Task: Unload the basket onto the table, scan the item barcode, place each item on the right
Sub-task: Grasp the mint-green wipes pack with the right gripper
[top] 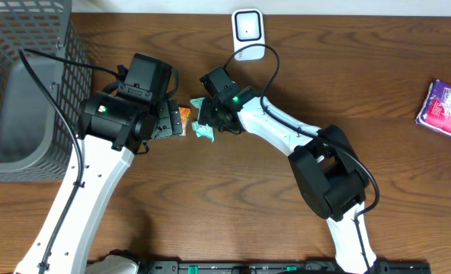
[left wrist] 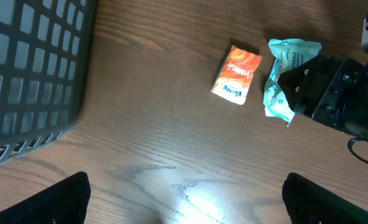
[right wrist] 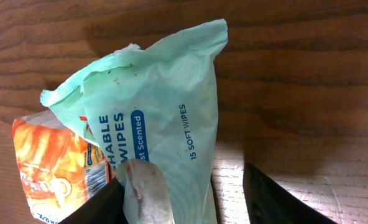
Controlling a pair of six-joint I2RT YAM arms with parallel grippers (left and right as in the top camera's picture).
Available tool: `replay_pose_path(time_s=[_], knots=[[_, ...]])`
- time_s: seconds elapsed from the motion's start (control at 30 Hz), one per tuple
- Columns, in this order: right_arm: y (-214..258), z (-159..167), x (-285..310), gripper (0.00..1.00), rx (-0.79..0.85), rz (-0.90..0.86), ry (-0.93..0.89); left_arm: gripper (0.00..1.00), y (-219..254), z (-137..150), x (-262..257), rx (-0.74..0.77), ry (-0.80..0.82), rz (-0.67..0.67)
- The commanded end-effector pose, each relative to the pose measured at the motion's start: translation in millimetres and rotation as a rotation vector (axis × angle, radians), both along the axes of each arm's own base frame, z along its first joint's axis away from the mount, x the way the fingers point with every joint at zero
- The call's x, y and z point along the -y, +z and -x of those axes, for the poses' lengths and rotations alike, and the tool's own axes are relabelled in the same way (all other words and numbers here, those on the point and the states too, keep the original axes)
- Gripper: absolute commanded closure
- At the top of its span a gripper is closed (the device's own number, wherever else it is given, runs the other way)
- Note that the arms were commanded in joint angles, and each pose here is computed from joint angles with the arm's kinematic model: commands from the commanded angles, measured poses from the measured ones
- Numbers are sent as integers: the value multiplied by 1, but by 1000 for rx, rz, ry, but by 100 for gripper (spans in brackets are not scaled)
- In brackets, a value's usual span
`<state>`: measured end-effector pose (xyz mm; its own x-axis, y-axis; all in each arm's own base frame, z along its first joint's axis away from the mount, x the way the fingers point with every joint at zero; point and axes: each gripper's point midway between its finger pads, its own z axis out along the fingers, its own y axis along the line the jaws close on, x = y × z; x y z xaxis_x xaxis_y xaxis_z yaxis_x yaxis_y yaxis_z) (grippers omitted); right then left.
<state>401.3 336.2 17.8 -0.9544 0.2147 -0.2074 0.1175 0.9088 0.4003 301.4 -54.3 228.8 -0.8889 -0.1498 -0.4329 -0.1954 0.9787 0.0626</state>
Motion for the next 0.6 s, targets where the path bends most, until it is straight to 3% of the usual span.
replay_pose_path(time_s=[0.0, 0.57], knots=[[-7, 8, -5, 50, 5, 27, 47, 2, 4, 0, -2, 12, 14, 5], [-8, 16, -15, 63, 26, 49, 92, 2, 4, 0, -2, 12, 14, 5]])
